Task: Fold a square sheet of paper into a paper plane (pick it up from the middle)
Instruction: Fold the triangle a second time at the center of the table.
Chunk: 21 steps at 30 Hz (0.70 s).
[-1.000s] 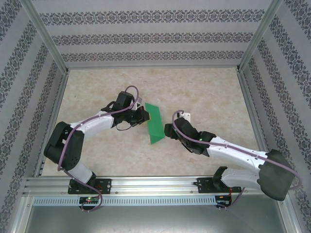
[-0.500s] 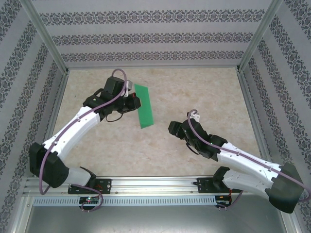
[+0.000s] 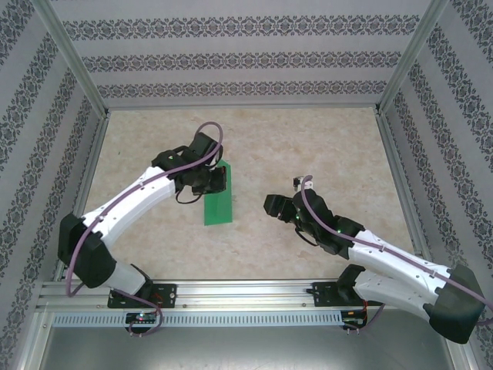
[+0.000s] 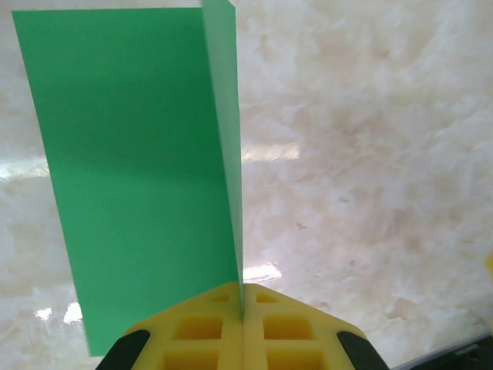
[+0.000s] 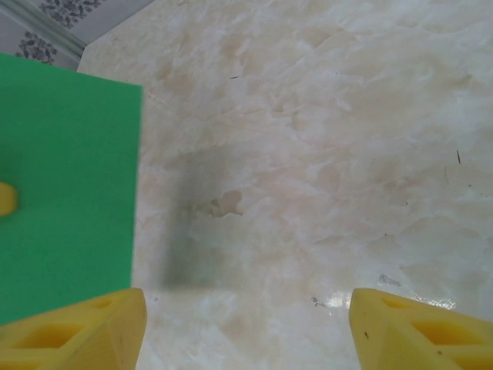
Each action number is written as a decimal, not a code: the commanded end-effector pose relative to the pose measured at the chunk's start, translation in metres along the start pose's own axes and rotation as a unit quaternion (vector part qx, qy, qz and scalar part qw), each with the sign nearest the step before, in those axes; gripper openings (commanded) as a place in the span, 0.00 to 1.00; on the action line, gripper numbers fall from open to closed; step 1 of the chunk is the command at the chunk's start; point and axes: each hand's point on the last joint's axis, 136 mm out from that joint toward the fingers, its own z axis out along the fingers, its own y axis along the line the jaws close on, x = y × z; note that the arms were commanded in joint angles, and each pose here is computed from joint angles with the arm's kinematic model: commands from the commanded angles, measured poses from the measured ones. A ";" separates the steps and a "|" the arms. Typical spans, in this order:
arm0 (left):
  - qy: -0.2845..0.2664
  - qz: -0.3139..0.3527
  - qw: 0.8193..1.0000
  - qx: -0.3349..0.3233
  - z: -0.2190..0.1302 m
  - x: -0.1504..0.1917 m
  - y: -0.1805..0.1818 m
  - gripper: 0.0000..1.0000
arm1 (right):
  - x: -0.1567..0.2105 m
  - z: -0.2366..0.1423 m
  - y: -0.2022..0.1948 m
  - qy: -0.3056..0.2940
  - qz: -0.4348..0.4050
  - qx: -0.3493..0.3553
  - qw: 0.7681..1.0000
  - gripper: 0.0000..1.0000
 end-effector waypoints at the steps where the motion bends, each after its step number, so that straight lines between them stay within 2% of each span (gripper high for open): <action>1: 0.049 0.012 0.999 0.003 0.040 0.015 -0.007 0.00 | 0.012 0.005 0.014 -0.002 -0.046 -0.036 0.998 0.68; 6: 0.100 0.020 0.995 0.020 0.081 0.029 -0.019 0.00 | 0.028 0.015 0.030 -0.021 -0.161 -0.028 0.986 0.67; 11: 0.111 0.019 0.993 0.015 0.095 0.028 -0.019 0.00 | 0.058 0.029 0.077 -0.005 -0.276 -0.063 0.959 0.65; 14: 0.112 0.016 0.993 0.012 0.098 0.028 -0.018 0.00 | 0.070 0.038 0.094 -0.009 -0.288 -0.069 0.955 0.70; 18: 0.114 0.016 0.993 0.014 0.098 0.028 -0.019 0.00 | 0.085 0.053 0.098 -0.002 -0.306 -0.041 0.951 0.77; 21: 0.110 0.015 0.994 0.015 0.096 0.026 -0.020 0.00 | 0.095 0.063 0.097 -0.001 -0.331 -0.012 0.944 0.78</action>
